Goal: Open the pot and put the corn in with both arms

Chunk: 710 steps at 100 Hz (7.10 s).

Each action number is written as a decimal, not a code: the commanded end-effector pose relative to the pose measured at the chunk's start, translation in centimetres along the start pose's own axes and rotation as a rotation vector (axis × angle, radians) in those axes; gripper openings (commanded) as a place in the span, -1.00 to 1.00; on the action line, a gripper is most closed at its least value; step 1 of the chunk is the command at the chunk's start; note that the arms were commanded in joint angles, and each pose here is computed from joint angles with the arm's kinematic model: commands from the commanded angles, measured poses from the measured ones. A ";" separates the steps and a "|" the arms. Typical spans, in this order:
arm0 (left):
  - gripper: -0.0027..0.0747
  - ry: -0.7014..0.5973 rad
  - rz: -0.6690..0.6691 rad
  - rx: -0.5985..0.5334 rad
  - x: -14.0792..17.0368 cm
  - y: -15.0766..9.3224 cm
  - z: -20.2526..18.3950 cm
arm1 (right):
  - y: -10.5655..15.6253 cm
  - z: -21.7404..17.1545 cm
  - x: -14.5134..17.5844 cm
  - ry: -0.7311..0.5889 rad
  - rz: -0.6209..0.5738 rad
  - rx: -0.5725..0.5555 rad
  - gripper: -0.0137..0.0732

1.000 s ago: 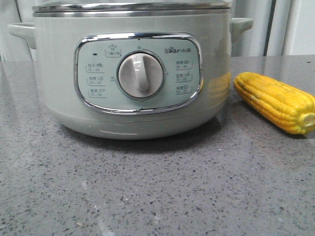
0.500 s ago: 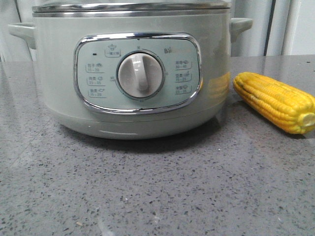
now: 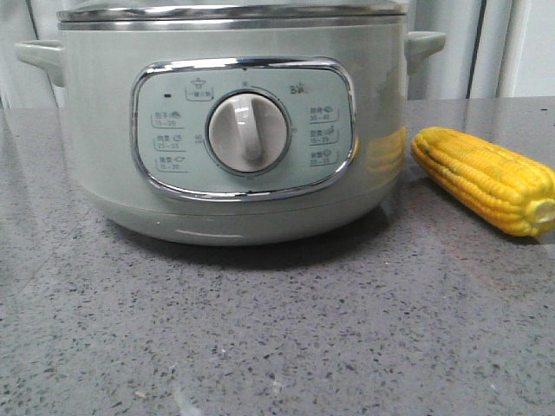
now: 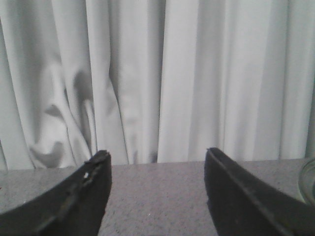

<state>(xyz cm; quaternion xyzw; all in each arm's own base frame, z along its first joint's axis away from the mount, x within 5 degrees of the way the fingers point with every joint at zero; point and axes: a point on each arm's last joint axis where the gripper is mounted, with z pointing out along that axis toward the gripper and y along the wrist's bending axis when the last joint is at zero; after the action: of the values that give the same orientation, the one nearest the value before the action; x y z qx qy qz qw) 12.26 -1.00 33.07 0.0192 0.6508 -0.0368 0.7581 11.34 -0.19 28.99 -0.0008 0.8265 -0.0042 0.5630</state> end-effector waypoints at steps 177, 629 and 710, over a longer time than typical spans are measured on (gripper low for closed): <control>-0.51 0.159 -0.060 0.637 0.9 -20.5 14.3 | 1.7 1.5 -3.0 0.198 0.070 -0.148 -0.52; -0.02 0.311 0.043 0.200 12.5 -4.0 7.1 | 15.3 11.9 -16.0 0.440 0.007 -0.657 0.15; -0.50 -0.311 -0.024 0.186 -0.6 -1.7 -3.3 | 11.3 3.9 -18.8 0.173 -0.108 -0.572 -0.85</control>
<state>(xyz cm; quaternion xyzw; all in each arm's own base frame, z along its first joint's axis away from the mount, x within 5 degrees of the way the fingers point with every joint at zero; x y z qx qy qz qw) 10.78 -2.92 31.09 0.0818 0.5756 -0.0994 0.8075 23.64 12.15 42.72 -0.2027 0.8685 0.2046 0.4034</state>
